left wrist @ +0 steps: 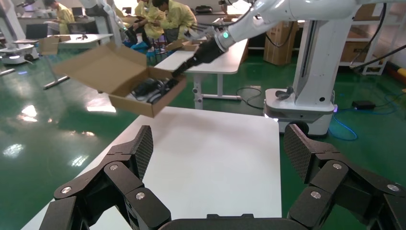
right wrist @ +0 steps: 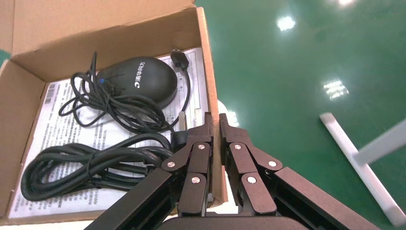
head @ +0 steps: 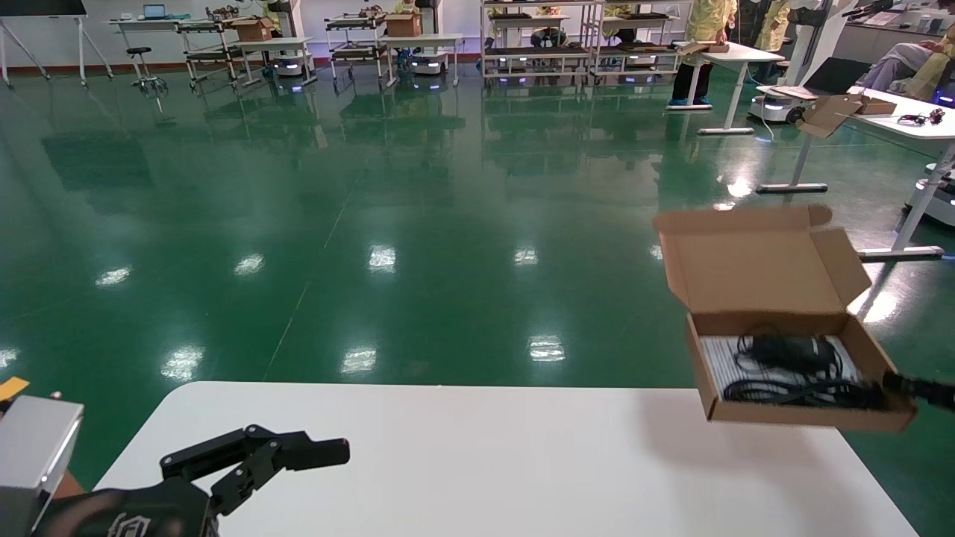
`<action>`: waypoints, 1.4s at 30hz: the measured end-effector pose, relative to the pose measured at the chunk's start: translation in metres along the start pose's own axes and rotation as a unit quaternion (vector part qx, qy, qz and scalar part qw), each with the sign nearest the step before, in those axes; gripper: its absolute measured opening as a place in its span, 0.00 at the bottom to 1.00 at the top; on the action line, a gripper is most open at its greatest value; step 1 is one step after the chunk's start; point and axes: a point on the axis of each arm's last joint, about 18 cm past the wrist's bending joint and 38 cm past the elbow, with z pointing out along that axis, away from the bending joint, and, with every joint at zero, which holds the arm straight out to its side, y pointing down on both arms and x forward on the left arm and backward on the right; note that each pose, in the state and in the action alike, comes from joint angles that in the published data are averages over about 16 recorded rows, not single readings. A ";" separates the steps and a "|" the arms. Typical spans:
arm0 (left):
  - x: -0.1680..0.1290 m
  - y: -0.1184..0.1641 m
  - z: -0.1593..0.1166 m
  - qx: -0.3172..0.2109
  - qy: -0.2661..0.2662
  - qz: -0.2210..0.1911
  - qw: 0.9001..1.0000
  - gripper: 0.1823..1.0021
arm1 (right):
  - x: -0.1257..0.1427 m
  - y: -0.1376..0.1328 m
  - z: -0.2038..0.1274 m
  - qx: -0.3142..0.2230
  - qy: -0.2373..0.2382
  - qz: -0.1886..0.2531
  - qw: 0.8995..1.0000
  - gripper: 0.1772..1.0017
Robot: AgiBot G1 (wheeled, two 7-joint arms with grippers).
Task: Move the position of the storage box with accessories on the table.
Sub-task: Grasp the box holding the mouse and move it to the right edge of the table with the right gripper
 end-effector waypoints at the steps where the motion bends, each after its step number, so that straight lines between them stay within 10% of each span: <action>1: 0.000 0.000 0.000 0.000 0.000 0.000 1.000 1.00 | 0.002 0.005 0.000 -0.004 0.002 -0.001 1.000 0.03; 42: 0.000 0.000 0.000 0.000 0.000 0.000 1.000 1.00 | 0.037 0.097 0.006 -0.070 0.027 -0.019 0.997 0.03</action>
